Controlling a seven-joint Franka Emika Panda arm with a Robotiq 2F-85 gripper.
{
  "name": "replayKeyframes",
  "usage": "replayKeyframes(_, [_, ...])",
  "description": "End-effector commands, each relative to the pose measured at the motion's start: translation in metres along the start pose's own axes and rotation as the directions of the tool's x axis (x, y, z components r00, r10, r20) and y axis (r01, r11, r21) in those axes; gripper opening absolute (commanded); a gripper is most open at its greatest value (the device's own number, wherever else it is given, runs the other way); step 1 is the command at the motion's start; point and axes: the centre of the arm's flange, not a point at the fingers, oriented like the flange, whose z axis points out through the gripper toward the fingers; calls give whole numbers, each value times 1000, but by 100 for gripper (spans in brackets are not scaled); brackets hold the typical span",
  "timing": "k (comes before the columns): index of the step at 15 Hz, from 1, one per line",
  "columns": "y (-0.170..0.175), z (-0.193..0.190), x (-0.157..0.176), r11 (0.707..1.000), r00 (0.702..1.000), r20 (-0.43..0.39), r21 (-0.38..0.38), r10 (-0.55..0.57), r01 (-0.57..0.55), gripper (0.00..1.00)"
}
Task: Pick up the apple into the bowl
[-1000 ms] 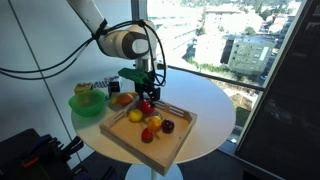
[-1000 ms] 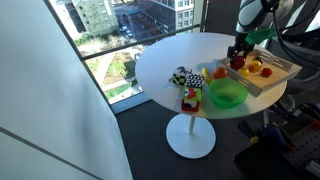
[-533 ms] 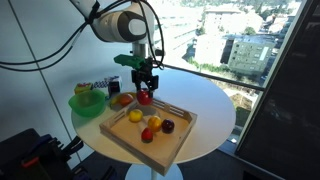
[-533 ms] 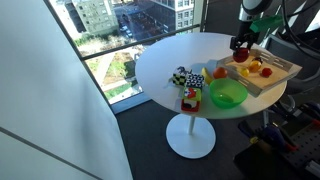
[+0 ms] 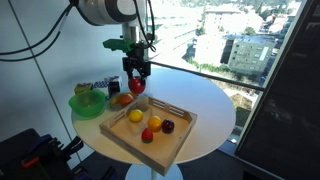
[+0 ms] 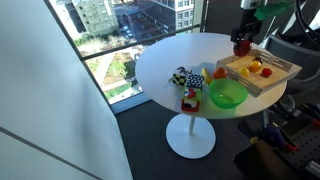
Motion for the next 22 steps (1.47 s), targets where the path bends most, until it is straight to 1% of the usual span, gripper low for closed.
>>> replayKeyframes(1, [-10,-25,-27,999,999,9,14,-33,33,56])
replayKeyframes(9, [-41,-44,-64,994,994,27,7,-109,109,56])
replayKeyframes(13, [-58,-47,-78,988,987,37,7,-154,154,56])
replayKeyframes(17, [-67,-42,-86,982,981,46,19,-186,185,56])
replayKeyframes(18, [-69,-36,-74,987,986,45,0,-162,162,56])
replayKeyframes(19, [-70,-35,-75,986,985,48,1,-164,164,81])
replayKeyframes(22, [-70,-32,-74,986,985,53,1,-164,164,81])
